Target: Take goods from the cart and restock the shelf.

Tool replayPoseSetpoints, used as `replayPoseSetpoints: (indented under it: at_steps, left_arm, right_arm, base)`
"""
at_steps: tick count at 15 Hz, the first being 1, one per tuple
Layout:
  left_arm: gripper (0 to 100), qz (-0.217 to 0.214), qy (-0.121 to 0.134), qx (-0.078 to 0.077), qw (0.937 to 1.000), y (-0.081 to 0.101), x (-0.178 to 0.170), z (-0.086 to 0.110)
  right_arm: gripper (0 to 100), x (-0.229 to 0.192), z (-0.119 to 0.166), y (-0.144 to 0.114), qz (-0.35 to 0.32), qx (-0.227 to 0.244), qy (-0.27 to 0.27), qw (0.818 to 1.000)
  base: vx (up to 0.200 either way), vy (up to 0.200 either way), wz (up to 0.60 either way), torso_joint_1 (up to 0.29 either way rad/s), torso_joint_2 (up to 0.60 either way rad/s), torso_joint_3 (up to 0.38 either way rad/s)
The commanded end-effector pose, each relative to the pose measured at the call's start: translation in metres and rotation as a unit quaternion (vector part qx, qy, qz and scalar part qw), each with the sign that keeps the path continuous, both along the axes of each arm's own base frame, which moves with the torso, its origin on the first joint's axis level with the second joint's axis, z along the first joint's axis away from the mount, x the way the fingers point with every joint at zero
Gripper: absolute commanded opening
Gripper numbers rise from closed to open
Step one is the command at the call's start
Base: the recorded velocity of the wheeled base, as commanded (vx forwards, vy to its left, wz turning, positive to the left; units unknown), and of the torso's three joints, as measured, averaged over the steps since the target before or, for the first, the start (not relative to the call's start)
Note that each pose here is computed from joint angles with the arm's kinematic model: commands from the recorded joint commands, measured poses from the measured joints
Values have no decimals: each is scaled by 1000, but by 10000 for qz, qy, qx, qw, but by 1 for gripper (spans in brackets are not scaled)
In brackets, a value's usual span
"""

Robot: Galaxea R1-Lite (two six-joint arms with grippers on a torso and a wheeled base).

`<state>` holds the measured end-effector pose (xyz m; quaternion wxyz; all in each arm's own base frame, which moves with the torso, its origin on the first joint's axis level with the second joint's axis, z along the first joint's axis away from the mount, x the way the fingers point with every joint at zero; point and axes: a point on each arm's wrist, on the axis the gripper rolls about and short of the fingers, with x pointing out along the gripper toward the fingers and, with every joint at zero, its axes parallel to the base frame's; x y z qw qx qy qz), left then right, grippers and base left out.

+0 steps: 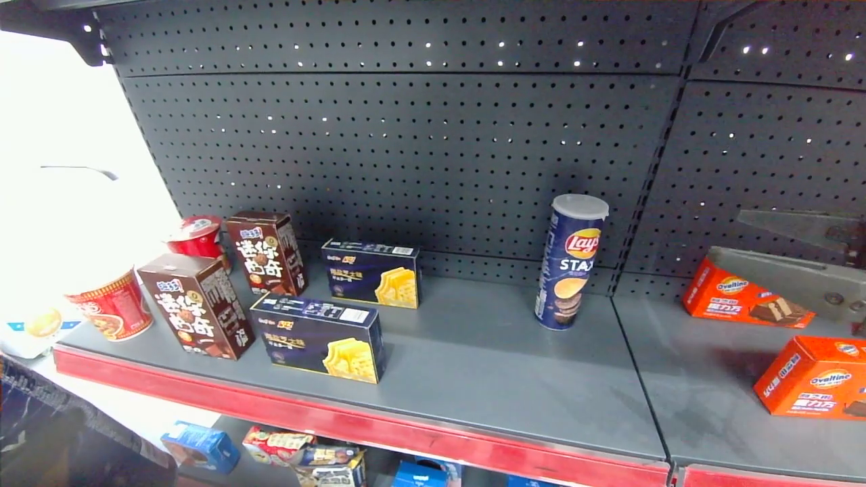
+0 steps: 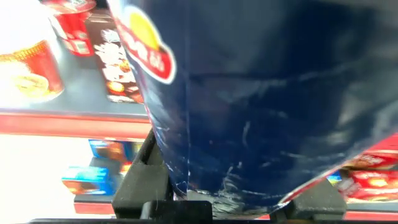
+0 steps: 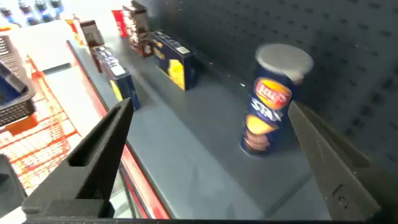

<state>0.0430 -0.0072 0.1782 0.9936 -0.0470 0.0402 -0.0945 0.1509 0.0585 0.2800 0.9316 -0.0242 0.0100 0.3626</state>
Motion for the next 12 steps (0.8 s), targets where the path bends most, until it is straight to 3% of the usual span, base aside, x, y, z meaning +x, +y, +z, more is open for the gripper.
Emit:
replayPoseSetpoints:
  at_steps: [1,5,7,12]
  left_arm:
    - [0,-189,38,-160,9997,-1,-2,-4]
    - [0,-212,-35,-185,9996,0,-9,-9]
    - [0,-222,-156,-200,9994,0,-9,-3]
    - [0,-226,-168,-286,9992,0,-10,0]
  right_arm:
    - [100,51,-19,18,166,-142,468,9987]
    - [100,86,-37,15,172,-134,606,9979]
    - [100,106,-43,10,386,-80,613,9973]
    - [100,139,-52,-4,1032,28,691,9923]
  base:
    - [0,0,0,0,0,0]
    - [0,0,0,0,0,0]
    - [0,0,0,0,0,0]
    - [0,0,0,0,0,0]
